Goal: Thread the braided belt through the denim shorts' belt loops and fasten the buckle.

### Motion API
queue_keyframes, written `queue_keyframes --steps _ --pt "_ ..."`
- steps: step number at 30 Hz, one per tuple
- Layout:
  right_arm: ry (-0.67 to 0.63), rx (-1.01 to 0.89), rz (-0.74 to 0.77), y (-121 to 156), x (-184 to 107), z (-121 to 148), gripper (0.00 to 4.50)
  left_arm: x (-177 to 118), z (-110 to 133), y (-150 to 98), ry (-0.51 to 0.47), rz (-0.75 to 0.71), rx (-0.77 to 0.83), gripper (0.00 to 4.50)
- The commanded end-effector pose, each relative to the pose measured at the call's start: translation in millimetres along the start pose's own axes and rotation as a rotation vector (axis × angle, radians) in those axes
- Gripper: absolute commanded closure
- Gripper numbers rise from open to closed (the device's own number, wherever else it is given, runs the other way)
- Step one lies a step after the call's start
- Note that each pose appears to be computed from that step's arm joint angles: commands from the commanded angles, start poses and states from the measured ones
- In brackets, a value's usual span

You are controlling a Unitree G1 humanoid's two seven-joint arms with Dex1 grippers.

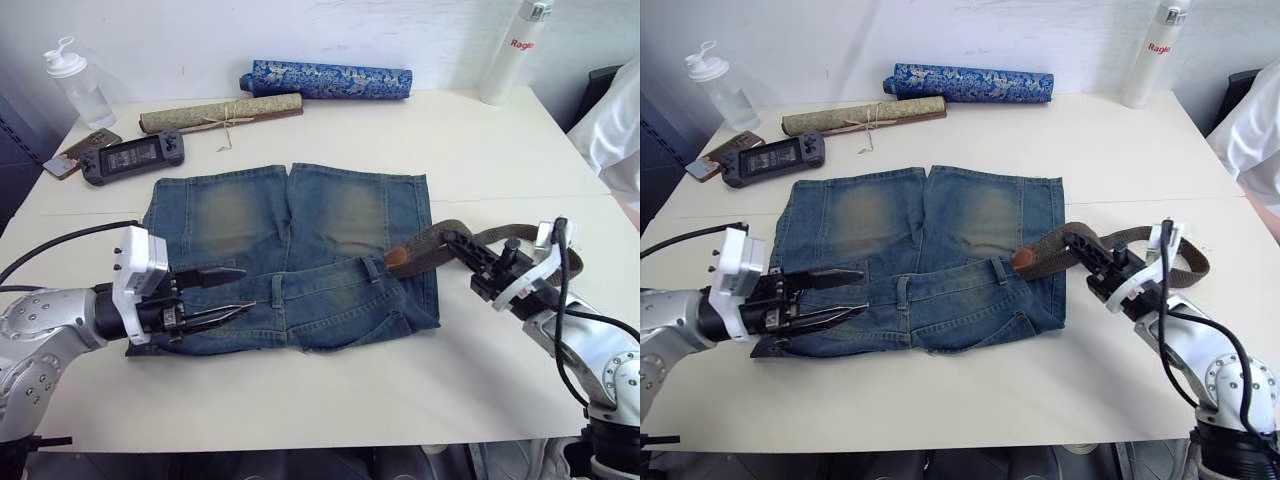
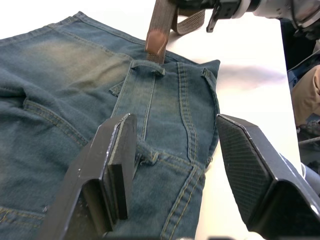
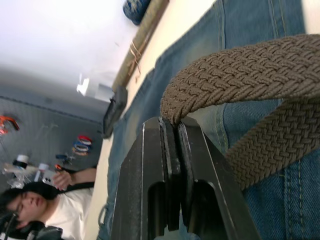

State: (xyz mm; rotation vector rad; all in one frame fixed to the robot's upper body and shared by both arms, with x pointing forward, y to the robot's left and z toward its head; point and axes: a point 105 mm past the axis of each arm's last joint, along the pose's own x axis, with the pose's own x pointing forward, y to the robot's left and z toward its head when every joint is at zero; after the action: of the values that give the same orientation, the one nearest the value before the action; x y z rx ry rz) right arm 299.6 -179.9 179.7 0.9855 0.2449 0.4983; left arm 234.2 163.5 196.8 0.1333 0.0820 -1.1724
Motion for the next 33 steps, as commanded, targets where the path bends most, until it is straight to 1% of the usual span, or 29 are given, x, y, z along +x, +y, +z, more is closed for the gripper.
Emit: queue_keyframes --steps 1,9,12,16,18,20,22,26,28,30,33 --pt "0.017 -0.041 0.013 5.7 5.8 -4.1 4.5 8.9 2.1 -4.3 -0.002 -0.012 0.034 1.72" --pt "0.042 -0.086 0.026 13.3 18.6 -17.5 4.5 17.4 3.1 -2.3 -0.021 0.007 0.042 1.72" --pt "0.09 -0.059 -0.003 9.6 24.7 -32.3 4.5 22.3 3.5 -1.5 -0.02 0.006 0.063 1.72" --pt "0.145 0.041 -0.042 4.1 30.2 -48.5 4.5 31.7 -1.9 2.9 0.012 0.024 0.153 1.72" --pt "0.146 0.152 -0.046 3.4 34.0 -50.9 4.5 40.7 -5.5 3.8 0.026 0.025 0.239 1.72" --pt "0.14 0.257 -0.064 -1.9 36.4 -51.2 4.5 51.2 -9.3 3.0 0.044 0.018 0.358 1.72" --pt "0.131 0.32 -0.07 -6.7 37.8 -51.4 4.5 59.8 -12.2 4.6 0.05 0.025 0.468 1.72" --pt "0.124 0.424 -0.065 -13.9 40.1 -54.6 4.5 75.4 -17.3 10.7 0.048 0.039 0.708 1.72" --pt "0.105 0.488 -0.057 -17.2 41.7 -53.7 4.5 83.6 -20.2 14.3 0.048 0.05 0.873 1.72" --pt "0.091 0.533 -0.041 -16.8 43.4 -53.2 4.5 89.7 -24.1 17.7 0.049 0.061 1.002 1.72" --pt "0.081 0.571 -0.015 -12.6 44.8 -54.6 4.5 96.3 -25.3 20.1 0.014 0.074 1.095 1.72"
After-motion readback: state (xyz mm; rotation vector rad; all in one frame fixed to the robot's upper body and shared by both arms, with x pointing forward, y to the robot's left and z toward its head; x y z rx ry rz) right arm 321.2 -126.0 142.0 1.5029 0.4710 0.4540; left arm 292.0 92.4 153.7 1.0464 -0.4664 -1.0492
